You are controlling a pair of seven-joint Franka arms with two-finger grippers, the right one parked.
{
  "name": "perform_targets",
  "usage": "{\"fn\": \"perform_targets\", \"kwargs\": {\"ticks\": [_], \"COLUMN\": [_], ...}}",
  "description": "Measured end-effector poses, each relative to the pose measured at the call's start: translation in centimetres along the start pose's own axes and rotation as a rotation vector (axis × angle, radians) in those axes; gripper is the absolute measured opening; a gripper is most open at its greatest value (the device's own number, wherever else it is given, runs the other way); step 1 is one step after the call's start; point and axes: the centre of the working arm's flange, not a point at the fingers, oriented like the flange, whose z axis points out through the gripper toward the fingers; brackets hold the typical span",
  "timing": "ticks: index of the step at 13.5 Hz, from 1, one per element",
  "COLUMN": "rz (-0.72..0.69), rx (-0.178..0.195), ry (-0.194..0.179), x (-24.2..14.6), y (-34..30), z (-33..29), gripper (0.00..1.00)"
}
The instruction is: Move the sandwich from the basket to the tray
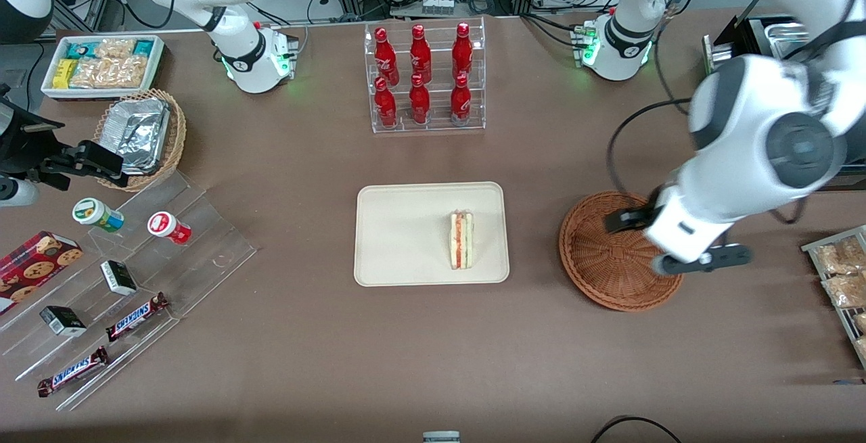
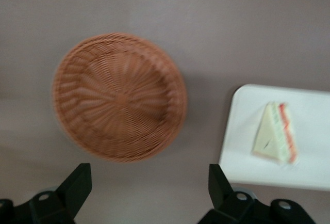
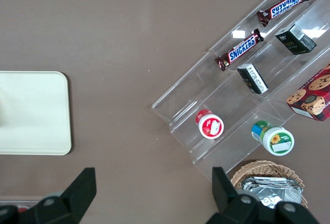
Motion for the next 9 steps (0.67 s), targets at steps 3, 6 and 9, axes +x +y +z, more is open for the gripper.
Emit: {"fn": "perform_targets", "kwargs": {"ticks": [3, 6, 9], "rz": [0.006, 0.019, 0.041], "rx": [0.003, 0.011, 0.021], "ry": [-0.023, -0.041, -0.044], "x": [-1.4, -3.9, -6.8], "y": [-5.4, -7.1, -7.7], "z": [-3.3, -5.6, -6.6], "gripper": [1.00, 1.00, 1.00]}}
